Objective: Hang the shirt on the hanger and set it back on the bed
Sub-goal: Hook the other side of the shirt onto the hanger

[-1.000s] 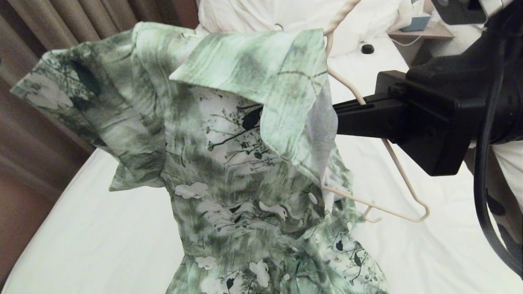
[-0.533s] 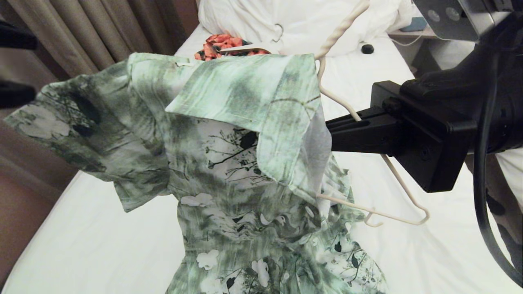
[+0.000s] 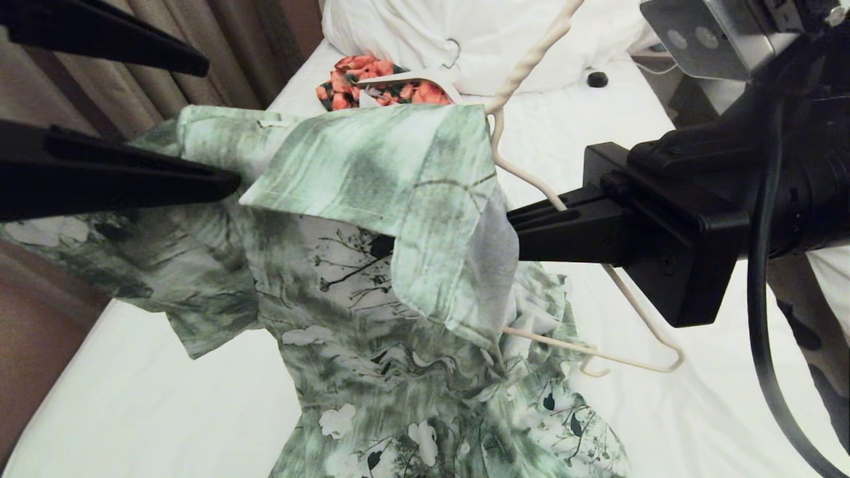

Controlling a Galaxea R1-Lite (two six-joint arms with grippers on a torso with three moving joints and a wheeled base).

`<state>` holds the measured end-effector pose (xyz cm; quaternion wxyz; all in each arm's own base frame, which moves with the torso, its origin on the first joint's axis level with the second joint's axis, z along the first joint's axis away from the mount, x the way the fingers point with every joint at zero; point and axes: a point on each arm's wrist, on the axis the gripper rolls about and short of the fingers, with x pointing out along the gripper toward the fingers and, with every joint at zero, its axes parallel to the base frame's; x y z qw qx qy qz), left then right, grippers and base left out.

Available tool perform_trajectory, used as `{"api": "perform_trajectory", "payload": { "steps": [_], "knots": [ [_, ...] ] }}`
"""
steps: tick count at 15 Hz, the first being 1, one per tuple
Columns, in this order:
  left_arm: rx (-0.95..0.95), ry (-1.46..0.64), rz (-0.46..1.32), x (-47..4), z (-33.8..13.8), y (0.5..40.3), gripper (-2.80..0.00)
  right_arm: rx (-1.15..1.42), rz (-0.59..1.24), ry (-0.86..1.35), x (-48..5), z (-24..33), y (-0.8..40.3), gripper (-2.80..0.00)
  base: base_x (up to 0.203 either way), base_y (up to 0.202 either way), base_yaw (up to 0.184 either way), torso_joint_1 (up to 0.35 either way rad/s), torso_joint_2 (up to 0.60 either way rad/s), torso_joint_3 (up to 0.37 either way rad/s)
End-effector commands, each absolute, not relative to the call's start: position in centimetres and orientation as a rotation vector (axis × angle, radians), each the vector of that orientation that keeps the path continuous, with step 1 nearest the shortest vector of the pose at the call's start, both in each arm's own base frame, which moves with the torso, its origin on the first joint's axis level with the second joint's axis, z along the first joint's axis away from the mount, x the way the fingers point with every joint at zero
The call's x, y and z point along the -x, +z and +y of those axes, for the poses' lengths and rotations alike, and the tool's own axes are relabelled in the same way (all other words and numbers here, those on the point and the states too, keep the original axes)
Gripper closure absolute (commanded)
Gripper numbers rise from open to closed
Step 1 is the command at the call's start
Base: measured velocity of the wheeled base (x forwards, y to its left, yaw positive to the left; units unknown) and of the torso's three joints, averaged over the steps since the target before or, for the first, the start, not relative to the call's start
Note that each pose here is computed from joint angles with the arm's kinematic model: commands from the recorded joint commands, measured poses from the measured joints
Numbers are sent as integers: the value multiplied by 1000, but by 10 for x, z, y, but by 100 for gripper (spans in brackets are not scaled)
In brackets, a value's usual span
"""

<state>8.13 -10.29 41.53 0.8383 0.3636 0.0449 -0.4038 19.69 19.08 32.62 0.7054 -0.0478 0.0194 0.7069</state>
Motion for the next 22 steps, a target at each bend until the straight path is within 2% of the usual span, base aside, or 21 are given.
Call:
{"api": "perform_trajectory", "payload": {
  "steps": [1, 11, 22],
  "knots": [
    [-779, -875, 115, -88, -112, 412, -280, 106, 50, 1580, -198, 193, 324, 0, 0, 0, 0, 0, 0, 0],
    [-780, -943, 194, -105, -128, 397, -280, 106, 53, 1598, -195, 197, 324, 0, 0, 0, 0, 0, 0, 0],
    [-714, -962, 235, -114, -126, 395, -280, 106, 60, 1600, -192, 194, 325, 0, 0, 0, 0, 0, 0, 0]
  ]
}}
